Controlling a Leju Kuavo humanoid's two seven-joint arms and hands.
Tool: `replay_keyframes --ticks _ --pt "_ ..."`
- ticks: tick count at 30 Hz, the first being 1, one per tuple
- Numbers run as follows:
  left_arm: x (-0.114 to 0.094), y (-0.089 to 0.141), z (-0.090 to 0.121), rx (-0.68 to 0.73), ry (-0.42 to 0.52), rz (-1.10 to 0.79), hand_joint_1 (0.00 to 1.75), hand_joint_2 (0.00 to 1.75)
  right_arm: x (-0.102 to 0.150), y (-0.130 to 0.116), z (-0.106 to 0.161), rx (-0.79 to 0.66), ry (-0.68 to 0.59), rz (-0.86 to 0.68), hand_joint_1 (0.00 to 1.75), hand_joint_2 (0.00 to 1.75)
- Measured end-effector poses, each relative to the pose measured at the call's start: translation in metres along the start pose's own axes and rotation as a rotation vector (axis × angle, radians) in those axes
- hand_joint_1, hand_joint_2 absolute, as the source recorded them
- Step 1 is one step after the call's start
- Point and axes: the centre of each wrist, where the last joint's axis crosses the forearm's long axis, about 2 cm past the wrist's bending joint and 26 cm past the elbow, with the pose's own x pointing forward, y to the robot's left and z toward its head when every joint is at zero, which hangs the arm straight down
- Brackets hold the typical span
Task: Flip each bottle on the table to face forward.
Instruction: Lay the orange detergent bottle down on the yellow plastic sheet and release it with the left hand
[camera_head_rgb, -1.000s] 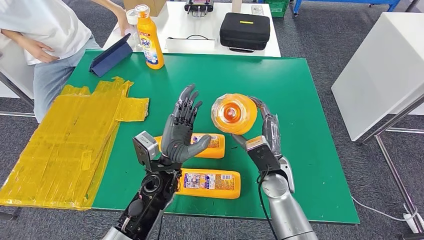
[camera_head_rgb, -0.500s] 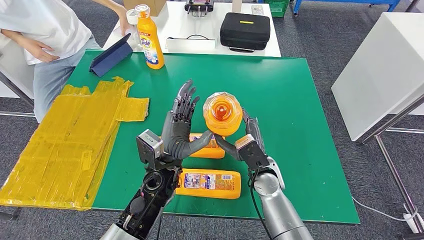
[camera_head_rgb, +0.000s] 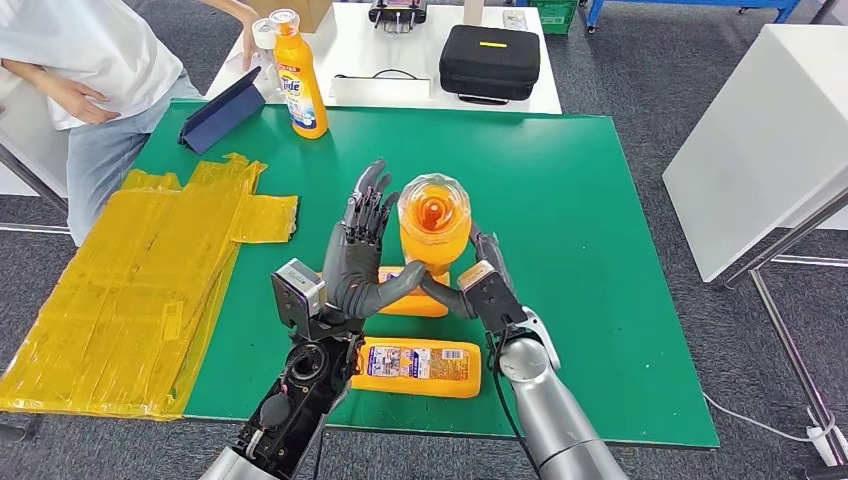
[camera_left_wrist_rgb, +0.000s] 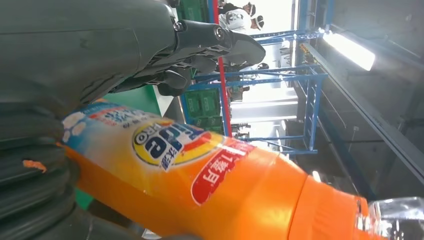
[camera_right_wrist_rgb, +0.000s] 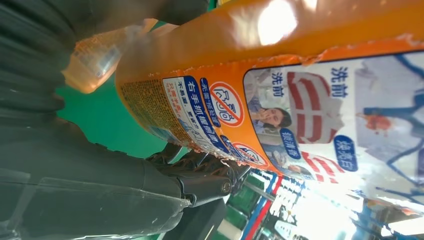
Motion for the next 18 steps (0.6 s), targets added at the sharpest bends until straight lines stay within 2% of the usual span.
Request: replay_keyframes --ticks 10,18 --pt "0.0000 0.0002 0.0000 -0.008 -0.004 -0.004 0.00 1.75 -0.0021 0.0010 -0.0055 0.059 0.009 -0.110 1.75 1.75" --pt "0.0000 0.0003 -0.0001 -0.008 -0.005 -0.004 0.00 1.75 -0.0038 0.0010 -0.0053 0.064 0.018 -0.121 1.75 1.75"
